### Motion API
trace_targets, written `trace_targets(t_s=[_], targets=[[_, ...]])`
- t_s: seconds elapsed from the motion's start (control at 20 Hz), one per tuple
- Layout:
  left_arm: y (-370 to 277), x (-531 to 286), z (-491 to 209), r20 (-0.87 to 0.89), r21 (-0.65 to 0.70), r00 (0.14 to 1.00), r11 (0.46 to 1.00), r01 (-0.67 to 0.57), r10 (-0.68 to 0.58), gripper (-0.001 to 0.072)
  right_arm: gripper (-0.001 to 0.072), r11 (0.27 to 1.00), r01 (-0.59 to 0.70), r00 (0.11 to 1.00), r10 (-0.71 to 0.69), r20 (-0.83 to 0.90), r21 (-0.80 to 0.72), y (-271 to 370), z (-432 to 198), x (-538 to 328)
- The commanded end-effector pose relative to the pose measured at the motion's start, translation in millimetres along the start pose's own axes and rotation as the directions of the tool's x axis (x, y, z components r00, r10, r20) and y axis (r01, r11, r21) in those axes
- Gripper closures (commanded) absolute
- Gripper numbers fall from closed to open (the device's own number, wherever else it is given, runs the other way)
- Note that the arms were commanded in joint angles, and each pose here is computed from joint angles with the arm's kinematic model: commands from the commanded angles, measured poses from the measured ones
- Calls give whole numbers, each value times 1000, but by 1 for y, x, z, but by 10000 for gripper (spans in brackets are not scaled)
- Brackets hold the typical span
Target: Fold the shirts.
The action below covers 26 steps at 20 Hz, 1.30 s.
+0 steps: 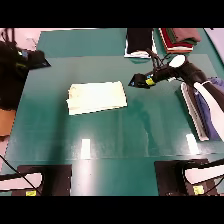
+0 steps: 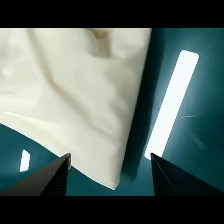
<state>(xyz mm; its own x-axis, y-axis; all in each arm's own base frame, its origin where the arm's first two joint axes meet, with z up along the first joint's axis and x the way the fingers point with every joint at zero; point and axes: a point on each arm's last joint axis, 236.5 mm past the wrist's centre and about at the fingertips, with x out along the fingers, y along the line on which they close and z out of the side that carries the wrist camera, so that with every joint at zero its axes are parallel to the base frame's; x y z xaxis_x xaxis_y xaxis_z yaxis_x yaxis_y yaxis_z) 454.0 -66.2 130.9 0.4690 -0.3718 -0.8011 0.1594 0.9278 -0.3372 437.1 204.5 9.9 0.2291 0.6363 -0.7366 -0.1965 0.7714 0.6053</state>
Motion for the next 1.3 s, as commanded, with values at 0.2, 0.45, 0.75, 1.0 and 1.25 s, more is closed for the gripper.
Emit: trace_targets(t_s=[0.2,0.45,0.75,1.0,1.25], targets=[[-1,93,-134,-307,-87,948,995,57,-82,289,161,1000,-15,1000,14,21,14,2,6,-5],[-14,116,-156,-320,-55,945,997,61,-75,292,164,1000,-25,999,26,43,-17,13,18,-15],[0,86,-157,-336,54,941,999,-5,23,682,164,999,-33,999,33,16,-20,16,12,-15],[6,69,-220,-486,53,873,998,-14,38,680,164,999,-28,999,28,38,-19,15,17,-15],[20,79,-235,-482,58,873,997,-55,76,243,161,1000,-28,999,28,32,-14,12,16,-17]])
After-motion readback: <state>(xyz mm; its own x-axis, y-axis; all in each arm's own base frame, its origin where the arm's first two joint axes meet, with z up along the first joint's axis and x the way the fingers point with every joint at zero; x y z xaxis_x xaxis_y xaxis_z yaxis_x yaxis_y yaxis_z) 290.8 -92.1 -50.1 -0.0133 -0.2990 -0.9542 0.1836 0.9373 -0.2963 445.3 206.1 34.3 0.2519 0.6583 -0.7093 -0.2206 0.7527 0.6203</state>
